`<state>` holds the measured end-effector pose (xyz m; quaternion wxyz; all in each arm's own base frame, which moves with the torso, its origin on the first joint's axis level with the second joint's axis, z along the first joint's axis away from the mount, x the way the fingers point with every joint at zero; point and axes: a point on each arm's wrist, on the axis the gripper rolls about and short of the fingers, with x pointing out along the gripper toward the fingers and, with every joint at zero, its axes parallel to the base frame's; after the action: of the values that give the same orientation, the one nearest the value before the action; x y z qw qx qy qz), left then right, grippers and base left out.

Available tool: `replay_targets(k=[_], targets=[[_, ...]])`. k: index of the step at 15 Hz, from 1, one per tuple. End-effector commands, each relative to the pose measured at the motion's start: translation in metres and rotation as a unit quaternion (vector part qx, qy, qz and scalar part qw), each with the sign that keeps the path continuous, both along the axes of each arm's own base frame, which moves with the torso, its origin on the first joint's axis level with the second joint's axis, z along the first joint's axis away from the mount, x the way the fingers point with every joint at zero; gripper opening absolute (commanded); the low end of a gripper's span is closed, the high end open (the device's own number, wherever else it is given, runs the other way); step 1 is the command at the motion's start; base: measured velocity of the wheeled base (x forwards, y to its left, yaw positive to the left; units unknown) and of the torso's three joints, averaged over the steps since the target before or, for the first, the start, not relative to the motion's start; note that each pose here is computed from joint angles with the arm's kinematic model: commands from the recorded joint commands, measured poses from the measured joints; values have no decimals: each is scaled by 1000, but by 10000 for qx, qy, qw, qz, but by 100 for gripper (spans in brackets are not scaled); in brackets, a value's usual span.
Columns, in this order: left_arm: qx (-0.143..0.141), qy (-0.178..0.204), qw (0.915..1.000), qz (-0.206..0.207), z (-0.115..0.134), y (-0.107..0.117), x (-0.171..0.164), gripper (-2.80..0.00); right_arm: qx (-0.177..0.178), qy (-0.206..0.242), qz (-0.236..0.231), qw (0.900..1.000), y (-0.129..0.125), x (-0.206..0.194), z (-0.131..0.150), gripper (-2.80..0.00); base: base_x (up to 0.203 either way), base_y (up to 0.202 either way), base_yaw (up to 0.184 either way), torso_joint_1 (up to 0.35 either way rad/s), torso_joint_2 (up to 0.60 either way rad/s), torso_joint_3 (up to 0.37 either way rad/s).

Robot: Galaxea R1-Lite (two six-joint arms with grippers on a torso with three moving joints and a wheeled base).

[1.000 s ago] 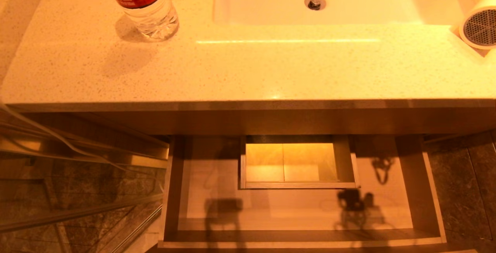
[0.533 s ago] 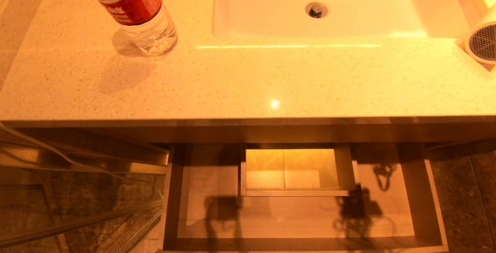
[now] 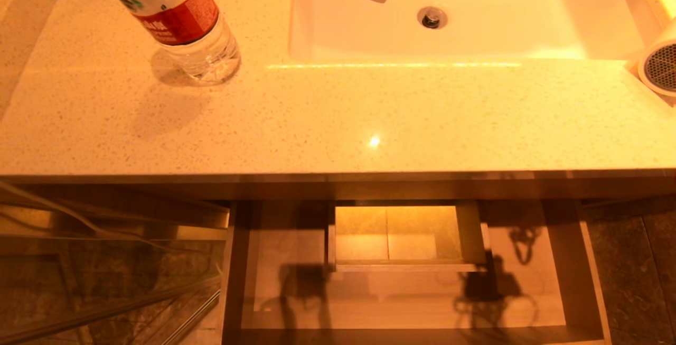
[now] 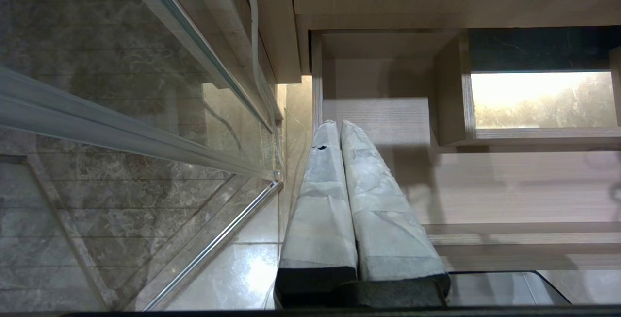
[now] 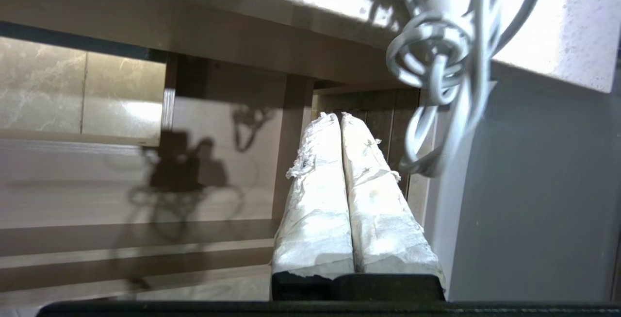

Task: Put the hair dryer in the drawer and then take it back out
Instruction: Pick up the hairdryer

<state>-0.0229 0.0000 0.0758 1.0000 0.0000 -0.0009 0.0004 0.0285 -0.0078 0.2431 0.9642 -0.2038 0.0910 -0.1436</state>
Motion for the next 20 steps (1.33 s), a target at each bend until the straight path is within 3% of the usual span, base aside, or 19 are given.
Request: replay_targets(k=[1,8,13,20], targets=[[0,-2,10000,3,0,0,0,-280,-13,-14,6,10000,0,-1,0,-280,0,0,0,139,-315,-171],[0,1,10000,3,0,0,0,-280,-10,-1,14,10000,0,-2,-2,-280,0,0,0,129,-306,-175],[0,1,10000,3,0,0,0,-280,-5,1,124,9999,1,-1,-1,-280,0,0,0,53,-32,23],[0,1,10000,3,0,0,0,-280,-135,5,244,9996,1,-2,0,-280,0,0,0,314,-190,114]])
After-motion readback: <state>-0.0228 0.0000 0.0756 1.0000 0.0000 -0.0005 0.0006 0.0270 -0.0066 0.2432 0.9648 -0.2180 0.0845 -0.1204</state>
